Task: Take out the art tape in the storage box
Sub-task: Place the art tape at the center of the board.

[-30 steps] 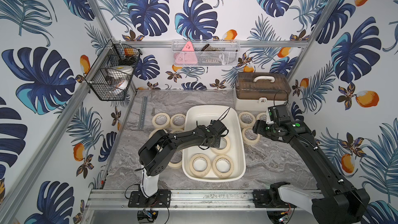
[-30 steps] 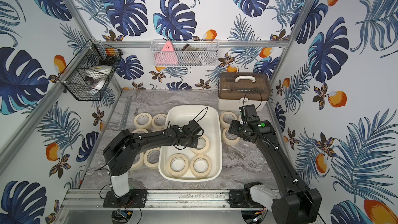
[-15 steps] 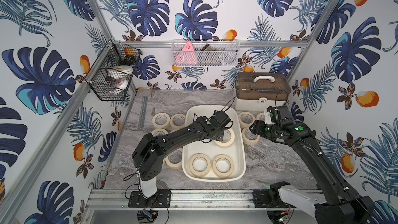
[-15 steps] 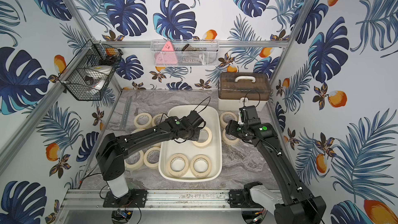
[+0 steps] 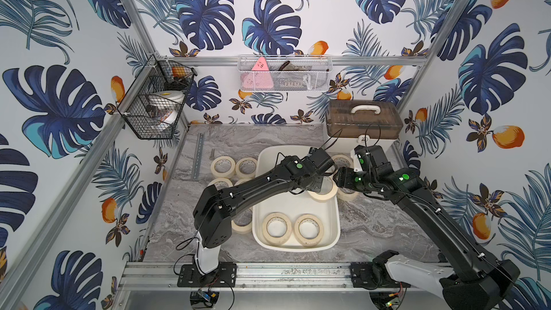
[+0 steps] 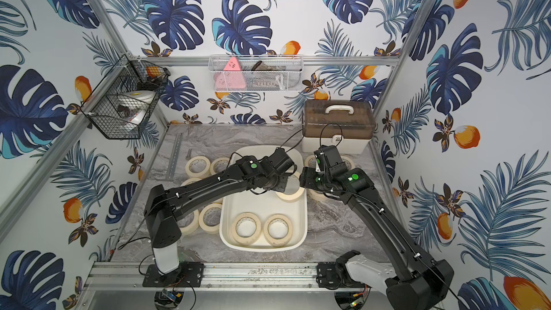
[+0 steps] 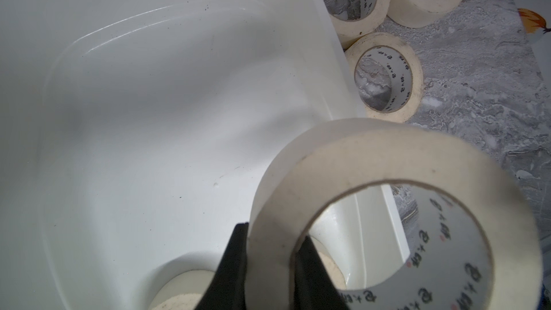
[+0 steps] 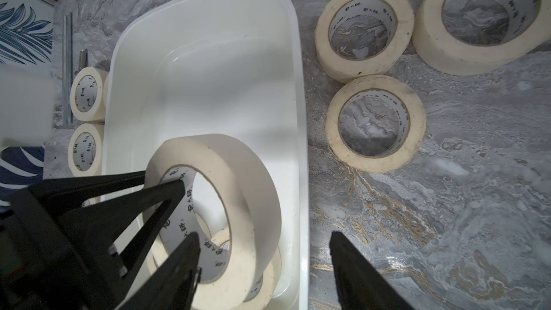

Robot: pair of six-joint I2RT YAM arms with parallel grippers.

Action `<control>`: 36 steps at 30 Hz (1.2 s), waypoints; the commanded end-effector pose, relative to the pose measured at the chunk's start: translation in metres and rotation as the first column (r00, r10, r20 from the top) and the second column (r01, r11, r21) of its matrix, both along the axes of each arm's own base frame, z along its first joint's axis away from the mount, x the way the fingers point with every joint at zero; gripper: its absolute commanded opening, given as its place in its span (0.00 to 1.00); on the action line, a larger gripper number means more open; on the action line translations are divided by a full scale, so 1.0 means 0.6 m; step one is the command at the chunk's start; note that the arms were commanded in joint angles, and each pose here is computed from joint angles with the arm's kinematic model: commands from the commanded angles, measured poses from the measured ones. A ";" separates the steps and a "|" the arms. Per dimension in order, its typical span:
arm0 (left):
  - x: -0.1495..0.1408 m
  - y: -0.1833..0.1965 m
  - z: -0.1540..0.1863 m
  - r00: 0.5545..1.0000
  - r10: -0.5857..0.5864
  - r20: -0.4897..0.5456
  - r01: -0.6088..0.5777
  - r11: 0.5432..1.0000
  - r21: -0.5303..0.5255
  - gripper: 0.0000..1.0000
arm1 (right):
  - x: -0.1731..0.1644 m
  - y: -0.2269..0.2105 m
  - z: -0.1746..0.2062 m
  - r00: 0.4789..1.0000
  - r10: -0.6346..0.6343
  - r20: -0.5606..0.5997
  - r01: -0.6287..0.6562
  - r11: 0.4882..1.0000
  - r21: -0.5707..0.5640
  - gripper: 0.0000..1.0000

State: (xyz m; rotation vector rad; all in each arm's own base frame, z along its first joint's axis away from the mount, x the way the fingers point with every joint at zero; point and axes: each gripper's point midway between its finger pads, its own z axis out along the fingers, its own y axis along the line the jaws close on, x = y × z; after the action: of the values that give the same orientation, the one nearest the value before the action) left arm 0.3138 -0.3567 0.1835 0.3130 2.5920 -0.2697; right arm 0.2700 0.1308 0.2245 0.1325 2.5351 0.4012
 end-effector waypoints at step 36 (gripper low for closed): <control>-0.037 -0.058 0.142 0.988 -0.123 0.088 0.144 0.941 -0.306 0.74 | 0.021 -0.052 -0.019 0.998 -0.059 0.023 0.062 0.975 -0.214 0.00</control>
State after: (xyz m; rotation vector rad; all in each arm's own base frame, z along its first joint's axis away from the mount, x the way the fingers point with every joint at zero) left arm 0.2952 -0.3895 0.2536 0.3479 2.4563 -0.6428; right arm 0.2762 0.1008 0.2075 0.0932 2.5637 0.1063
